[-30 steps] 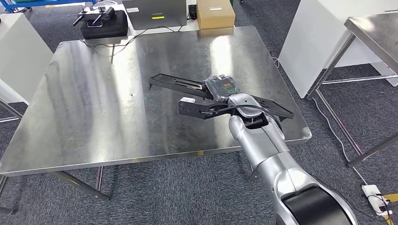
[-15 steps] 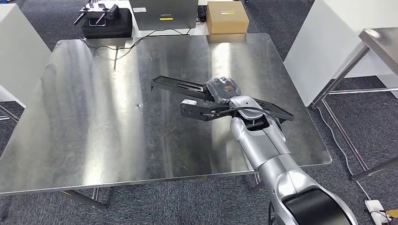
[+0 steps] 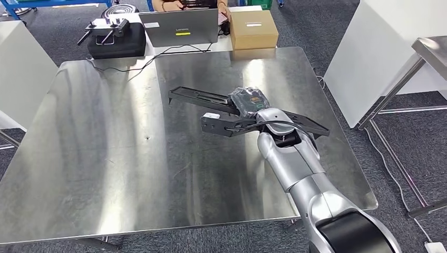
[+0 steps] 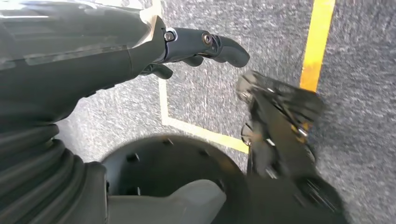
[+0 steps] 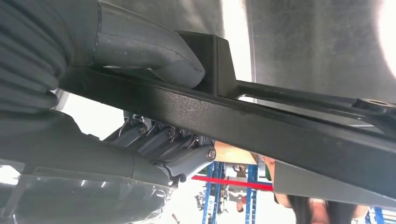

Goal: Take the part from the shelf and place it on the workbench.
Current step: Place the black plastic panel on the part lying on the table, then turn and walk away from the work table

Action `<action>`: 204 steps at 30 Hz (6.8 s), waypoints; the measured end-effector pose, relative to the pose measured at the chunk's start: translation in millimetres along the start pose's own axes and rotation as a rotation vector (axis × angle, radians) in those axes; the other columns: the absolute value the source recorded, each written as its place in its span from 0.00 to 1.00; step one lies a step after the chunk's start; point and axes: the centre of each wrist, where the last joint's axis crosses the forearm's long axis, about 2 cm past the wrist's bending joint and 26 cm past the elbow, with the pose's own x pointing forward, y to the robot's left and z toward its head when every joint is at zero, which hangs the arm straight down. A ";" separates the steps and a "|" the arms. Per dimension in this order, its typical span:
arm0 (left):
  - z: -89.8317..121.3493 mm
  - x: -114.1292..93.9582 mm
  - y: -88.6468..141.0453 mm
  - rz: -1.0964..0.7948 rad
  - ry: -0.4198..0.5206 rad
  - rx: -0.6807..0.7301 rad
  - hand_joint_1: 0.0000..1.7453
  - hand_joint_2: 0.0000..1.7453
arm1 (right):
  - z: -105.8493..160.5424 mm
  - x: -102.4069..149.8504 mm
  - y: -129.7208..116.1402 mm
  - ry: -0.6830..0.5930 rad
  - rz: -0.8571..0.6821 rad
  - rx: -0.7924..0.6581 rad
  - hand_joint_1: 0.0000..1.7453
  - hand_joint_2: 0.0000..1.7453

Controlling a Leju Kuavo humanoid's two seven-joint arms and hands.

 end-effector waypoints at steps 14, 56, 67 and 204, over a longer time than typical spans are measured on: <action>0.0 0.5 -0.2 0.034 0.004 0.023 0.00 1.00 | -3.3 13.0 -4.4 -0.038 0.000 -0.010 1.00 1.00; 0.2 -0.1 -1.5 0.045 0.005 0.016 0.00 1.00 | -5.8 14.8 -13.1 -0.051 0.010 -0.030 0.00 0.00; 0.4 -0.9 -2.2 0.043 0.034 0.013 0.00 0.00 | -4.1 9.3 -13.7 -0.045 -0.007 -0.062 0.00 0.00; -4.1 17.3 20.7 0.242 -0.362 0.083 0.00 0.00 | 75.8 -8.6 -63.2 -0.169 0.024 -0.429 0.00 0.00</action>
